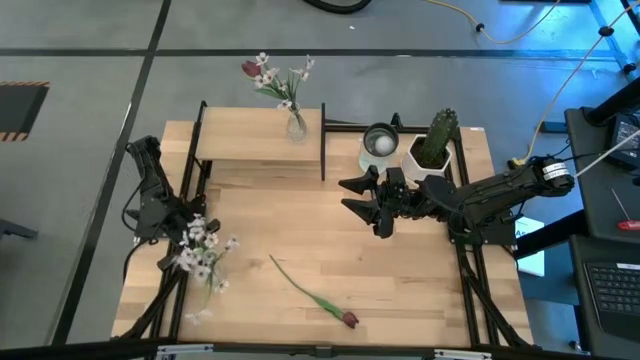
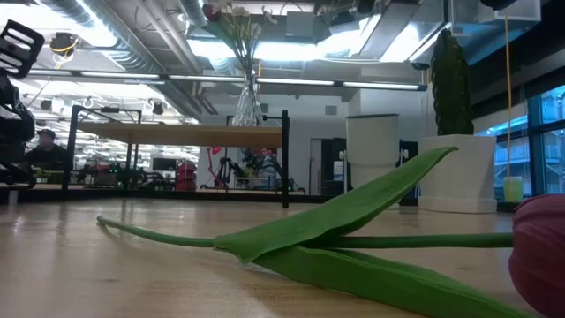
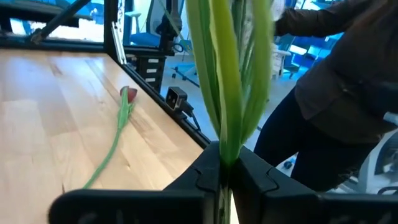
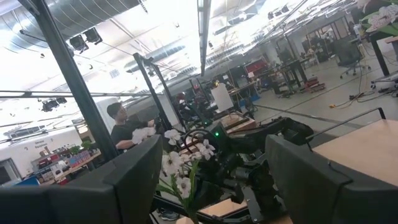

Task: Pick and place flowers into a vace then onto a shelf
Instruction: Put the white flowers into the transparent vase

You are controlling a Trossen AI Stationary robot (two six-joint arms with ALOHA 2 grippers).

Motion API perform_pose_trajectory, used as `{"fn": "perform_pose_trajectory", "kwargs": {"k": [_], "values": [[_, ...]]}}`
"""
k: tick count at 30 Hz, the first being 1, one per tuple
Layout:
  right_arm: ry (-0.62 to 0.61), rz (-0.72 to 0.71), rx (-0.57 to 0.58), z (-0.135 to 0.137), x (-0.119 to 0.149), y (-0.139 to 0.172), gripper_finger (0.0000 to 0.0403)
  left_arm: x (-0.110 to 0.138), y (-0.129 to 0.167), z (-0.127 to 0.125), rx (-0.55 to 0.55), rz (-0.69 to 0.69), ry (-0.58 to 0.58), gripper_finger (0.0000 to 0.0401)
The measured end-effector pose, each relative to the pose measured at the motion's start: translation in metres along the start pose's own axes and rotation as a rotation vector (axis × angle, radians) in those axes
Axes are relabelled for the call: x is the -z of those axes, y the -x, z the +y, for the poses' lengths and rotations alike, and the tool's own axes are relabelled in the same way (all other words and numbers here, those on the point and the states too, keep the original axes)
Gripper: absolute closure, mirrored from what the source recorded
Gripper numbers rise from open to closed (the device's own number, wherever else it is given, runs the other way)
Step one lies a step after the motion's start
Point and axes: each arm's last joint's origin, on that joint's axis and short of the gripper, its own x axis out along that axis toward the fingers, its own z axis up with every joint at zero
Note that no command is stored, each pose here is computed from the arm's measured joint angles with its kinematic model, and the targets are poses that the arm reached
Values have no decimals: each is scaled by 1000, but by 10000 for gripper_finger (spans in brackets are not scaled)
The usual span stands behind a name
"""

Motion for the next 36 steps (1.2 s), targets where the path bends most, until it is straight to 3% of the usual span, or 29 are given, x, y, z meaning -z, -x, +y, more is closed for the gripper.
{"fn": "perform_pose_trajectory", "kwargs": {"k": [17,25,30,36], "values": [[-3,1,-2,0,0,0,116,0,0,0,-12,-6,48,267],[-4,5,-7,0,0,0,116,-19,17,1,-115,65,71,260],[-4,22,-43,1,1,0,116,-36,32,-2,-57,103,135,260],[-4,27,-53,4,2,1,116,-33,37,-2,-20,205,253,260]]}}
